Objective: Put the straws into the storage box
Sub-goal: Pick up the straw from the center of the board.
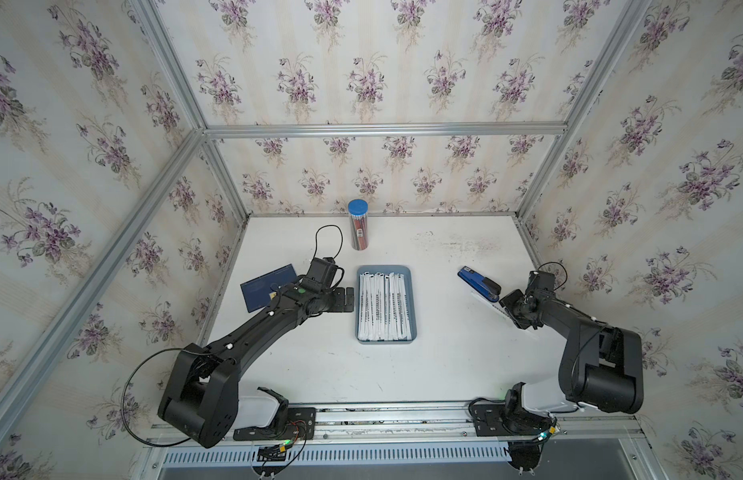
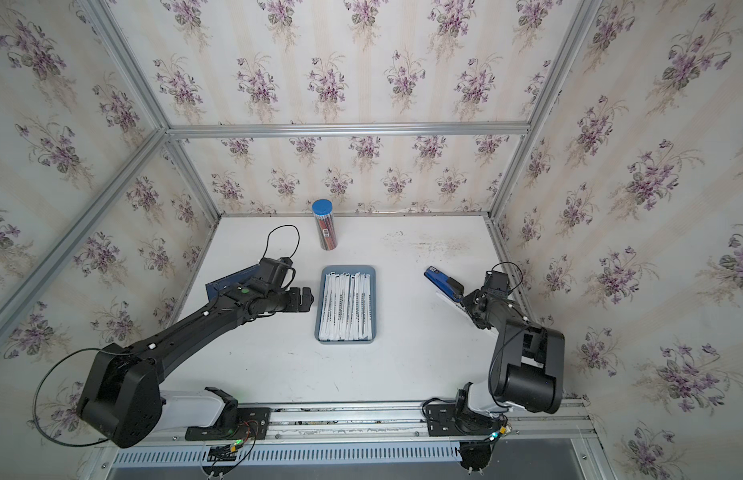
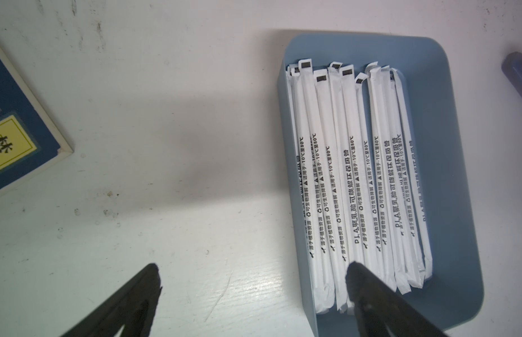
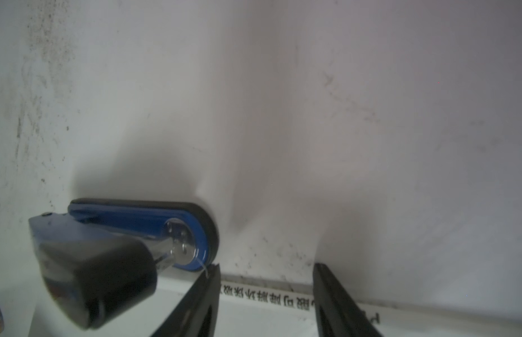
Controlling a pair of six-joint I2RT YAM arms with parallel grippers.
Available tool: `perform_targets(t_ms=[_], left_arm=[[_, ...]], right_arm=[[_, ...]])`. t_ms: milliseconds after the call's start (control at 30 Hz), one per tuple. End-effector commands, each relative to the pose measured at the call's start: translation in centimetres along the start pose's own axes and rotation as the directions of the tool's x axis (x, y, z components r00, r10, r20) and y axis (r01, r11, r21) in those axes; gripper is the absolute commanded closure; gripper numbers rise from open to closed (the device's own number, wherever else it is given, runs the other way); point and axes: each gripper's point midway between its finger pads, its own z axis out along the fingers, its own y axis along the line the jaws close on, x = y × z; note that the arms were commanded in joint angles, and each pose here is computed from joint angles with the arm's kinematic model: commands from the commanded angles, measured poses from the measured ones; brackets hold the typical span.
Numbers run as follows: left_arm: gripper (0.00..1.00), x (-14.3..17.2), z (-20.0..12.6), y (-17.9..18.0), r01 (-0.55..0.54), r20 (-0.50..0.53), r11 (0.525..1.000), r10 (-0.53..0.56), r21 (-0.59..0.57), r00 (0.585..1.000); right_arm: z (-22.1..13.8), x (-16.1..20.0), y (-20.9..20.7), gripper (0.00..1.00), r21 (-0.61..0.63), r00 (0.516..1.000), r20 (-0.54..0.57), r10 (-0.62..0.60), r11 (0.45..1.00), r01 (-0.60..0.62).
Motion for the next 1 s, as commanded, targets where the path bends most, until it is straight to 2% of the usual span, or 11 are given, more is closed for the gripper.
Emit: perform_targets(t_ms=[0,233,400,500,733,967], left_arm=[[0.00,-0.1,-0.1,0.2,0.005,0.008,1.000,-0.005,-0.009,1.000],[0.00,0.3,0.5,0.3,0.010,-0.005,1.000,-0.010,-0.006,1.000],[0.00,0.1,0.2,0.2,0.007,0.006,1.000,-0.007,-0.006,1.000],[0.00,0.3,0.1,0.4,0.006,0.005,1.000,-0.006,-0.012,1.000],[0.00,0.3,0.1,0.4,0.006,0.005,1.000,-0.006,-0.013,1.000],[0.00,0.2,0.0,0.5,0.006,0.004,1.000,-0.006,-0.019,1.000]], right_arm=[[-0.7,3.7,-1.1,0.44,0.025,0.996,-0.092,0.002,1.000,0.000],[-2.4,7.3,0.7,0.43,0.012,0.986,-0.148,-0.082,0.996,0.084],[-1.6,9.4,1.0,0.46,0.077,0.960,-0.192,-0.204,0.972,0.222],[-1.2,9.6,0.9,0.49,0.142,0.931,-0.190,-0.311,0.930,0.339],[-0.5,10.4,1.2,0.61,0.176,0.858,-0.249,-0.449,0.850,0.496],[0.1,11.9,0.9,0.81,0.166,0.810,-0.308,-0.499,0.810,0.563]])
